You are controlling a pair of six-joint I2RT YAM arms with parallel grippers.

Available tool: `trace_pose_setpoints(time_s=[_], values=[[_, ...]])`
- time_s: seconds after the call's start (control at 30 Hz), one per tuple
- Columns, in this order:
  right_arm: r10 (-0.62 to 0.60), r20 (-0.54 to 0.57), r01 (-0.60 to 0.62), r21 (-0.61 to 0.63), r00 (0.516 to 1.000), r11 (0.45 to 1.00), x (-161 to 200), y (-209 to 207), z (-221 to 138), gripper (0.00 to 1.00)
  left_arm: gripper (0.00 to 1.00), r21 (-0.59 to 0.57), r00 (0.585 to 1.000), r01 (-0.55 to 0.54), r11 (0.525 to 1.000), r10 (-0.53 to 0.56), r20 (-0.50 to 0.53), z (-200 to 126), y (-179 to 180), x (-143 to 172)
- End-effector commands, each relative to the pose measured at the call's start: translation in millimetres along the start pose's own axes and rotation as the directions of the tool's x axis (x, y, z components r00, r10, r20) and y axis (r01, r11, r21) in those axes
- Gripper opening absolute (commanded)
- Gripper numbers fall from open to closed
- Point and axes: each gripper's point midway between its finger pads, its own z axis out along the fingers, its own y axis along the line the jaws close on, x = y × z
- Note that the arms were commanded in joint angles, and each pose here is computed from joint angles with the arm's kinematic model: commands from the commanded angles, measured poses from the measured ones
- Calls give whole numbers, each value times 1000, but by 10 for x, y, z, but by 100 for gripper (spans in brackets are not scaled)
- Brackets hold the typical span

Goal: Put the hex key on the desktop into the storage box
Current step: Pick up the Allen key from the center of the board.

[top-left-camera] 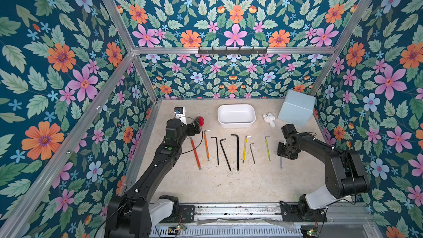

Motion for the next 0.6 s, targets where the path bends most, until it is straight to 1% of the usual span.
trace_pose_setpoints(time_s=[0.0, 0.17, 0.23, 0.4, 0.5, 0.57], values=[[-3, -14, 3, 8, 1000, 1000, 22, 4, 18, 39, 99, -44, 1000, -4, 999, 4, 1, -17, 70, -24], [-15, -35, 16, 20, 999, 1000, 85, 33, 64, 28, 99, -61, 1000, -4, 998, 4, 9, -66, 102, -29], [-18, -46, 19, 32, 999, 999, 114, 31, 81, 18, 99, -64, 1000, -4, 998, 4, 6, -72, 111, -13], [-24, -52, 27, 49, 998, 998, 135, 35, 92, 0, 99, -76, 1000, -5, 997, 6, 6, -88, 128, -22], [-28, -46, 30, 46, 999, 999, 116, 48, 69, 0, 99, -89, 1000, 1, 996, 1, 22, -131, 150, -57], [-40, -23, 41, 52, 999, 998, 53, 52, 16, 0, 99, -93, 1000, 4, 996, -1, 31, -155, 156, -76]])
